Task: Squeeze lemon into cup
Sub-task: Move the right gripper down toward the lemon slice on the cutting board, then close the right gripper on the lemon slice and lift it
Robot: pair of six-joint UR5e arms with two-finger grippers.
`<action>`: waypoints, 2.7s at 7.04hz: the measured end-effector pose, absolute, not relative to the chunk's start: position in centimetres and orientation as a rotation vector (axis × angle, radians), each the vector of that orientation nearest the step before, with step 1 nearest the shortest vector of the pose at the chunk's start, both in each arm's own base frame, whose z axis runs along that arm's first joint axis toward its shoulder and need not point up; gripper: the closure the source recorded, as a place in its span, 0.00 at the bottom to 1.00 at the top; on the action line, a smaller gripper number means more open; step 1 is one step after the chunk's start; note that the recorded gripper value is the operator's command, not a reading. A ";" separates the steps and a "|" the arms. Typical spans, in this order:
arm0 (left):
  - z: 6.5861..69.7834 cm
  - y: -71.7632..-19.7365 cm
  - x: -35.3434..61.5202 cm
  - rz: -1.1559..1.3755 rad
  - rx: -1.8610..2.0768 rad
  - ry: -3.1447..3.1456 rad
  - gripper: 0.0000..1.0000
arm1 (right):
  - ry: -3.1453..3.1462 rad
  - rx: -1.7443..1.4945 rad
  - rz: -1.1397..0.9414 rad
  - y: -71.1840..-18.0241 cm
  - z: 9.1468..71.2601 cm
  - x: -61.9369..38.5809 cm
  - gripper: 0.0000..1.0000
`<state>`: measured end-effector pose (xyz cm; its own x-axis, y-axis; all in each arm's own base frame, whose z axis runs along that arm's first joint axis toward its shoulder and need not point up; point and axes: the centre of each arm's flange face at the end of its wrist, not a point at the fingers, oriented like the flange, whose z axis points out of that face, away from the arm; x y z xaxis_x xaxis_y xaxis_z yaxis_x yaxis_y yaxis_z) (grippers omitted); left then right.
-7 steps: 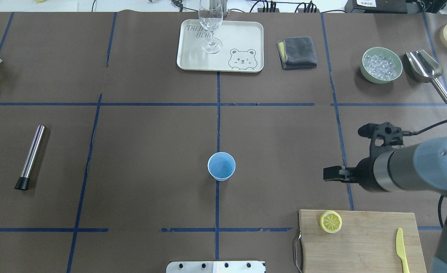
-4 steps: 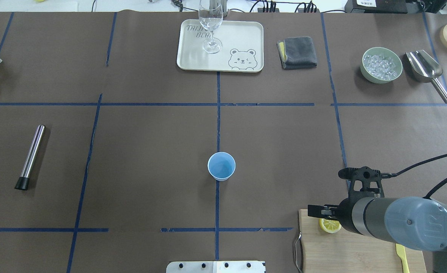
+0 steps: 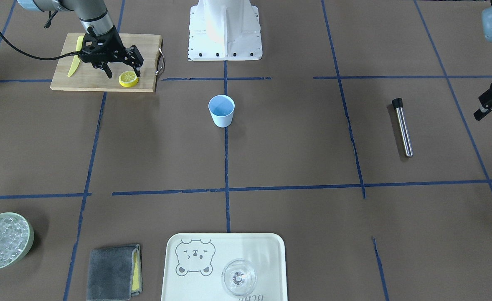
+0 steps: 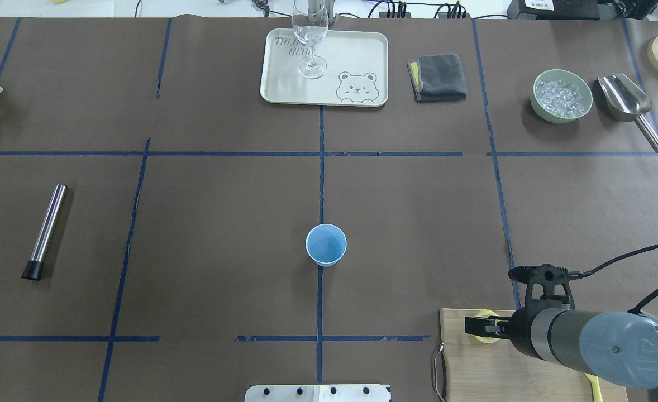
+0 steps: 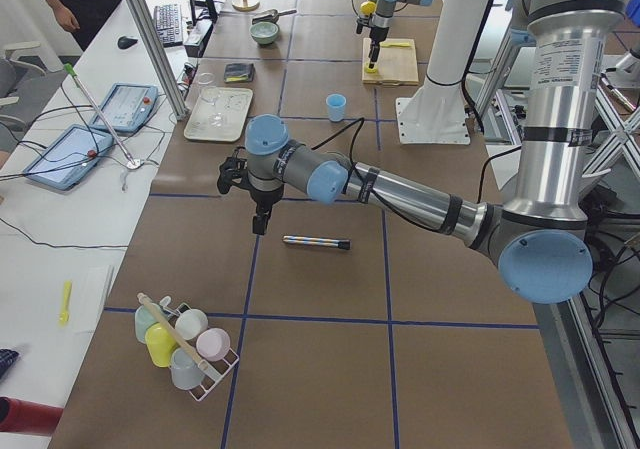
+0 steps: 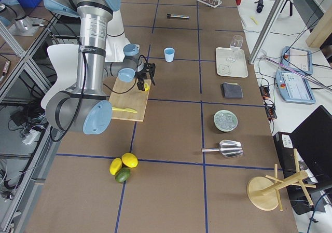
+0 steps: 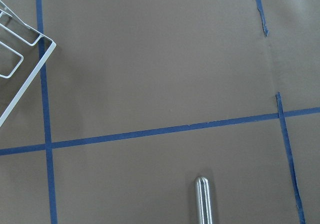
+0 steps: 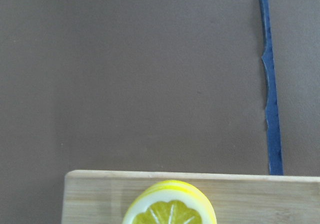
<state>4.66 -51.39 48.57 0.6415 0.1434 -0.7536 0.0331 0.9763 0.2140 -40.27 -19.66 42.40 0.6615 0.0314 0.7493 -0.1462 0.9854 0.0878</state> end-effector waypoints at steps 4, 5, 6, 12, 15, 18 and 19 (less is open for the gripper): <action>48.9 -51.4 4.6 0.066 0.226 0.876 0.00 | -0.837 0.156 0.089 -19.0 42.7 -41.0 0.00; 48.9 -51.4 4.6 0.066 0.225 0.876 0.00 | -0.838 0.157 0.088 -19.0 42.6 -41.1 0.00; 49.0 -51.4 4.6 0.066 0.225 0.876 0.00 | -0.840 0.158 0.089 -19.0 42.4 -41.1 0.00; 49.0 -51.4 4.6 0.068 0.227 0.876 0.00 | -0.824 0.166 0.096 -19.4 42.1 -41.7 0.13; 49.0 -51.4 4.6 0.070 0.227 0.876 0.00 | -0.826 0.167 0.100 -19.6 42.0 -41.7 0.36; 48.9 -51.4 4.7 0.069 0.227 0.876 0.00 | -0.827 0.168 0.102 -19.8 41.9 -41.5 0.47; 48.8 -51.4 4.7 0.069 0.229 0.876 0.00 | -0.828 0.168 0.104 -19.8 41.9 -41.5 0.47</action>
